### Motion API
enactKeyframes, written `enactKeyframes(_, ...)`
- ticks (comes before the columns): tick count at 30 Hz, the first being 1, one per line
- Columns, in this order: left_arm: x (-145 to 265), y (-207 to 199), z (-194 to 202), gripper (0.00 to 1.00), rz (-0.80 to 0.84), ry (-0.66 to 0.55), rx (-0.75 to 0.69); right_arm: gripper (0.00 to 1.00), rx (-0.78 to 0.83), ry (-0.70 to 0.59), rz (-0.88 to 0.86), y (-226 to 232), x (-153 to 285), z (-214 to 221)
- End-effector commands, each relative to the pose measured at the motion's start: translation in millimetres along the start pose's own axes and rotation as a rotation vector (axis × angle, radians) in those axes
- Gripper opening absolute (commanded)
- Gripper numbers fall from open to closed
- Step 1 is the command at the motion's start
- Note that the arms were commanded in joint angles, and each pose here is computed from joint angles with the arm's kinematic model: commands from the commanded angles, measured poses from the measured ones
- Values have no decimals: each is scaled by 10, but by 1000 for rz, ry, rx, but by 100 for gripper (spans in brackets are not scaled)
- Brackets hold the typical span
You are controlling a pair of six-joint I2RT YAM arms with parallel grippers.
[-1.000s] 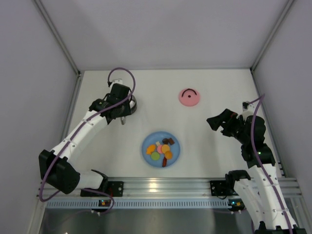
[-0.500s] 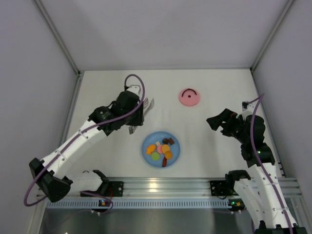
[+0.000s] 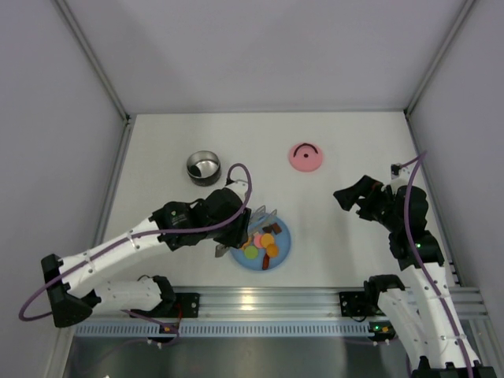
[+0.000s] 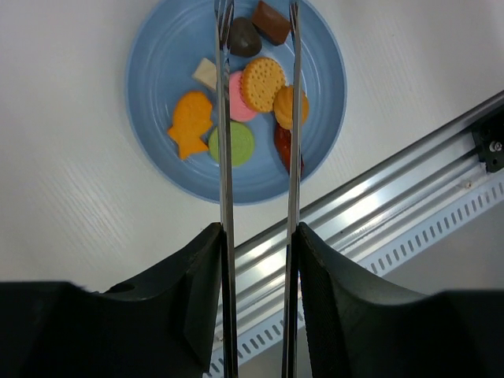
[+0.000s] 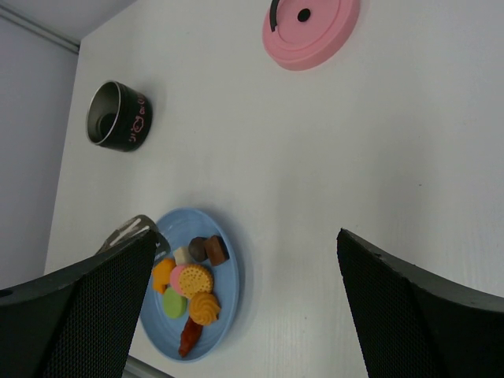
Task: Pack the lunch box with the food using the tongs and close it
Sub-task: Pick up the fake food from the plate.
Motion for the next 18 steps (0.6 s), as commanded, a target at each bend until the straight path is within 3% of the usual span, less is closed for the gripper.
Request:
enactKeyframes(1, 51, -85, 160, 46, 40, 29, 6, 95, 36, -81, -19, 79, 31, -248)
enactKeyframes(18, 1, -126, 677, 48, 49, 152, -60, 95, 34, -77, -5, 43, 41, -211)
Point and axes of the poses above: each gripper's point midway between its finger pads, its own x axis back along the fingers, its own y axis along the line the jaws close on, z = x × y, the point moved 1 cm from there along x, back along the fingers, and after that the axes turned 4 degrees about x, right-handed, at the moved point
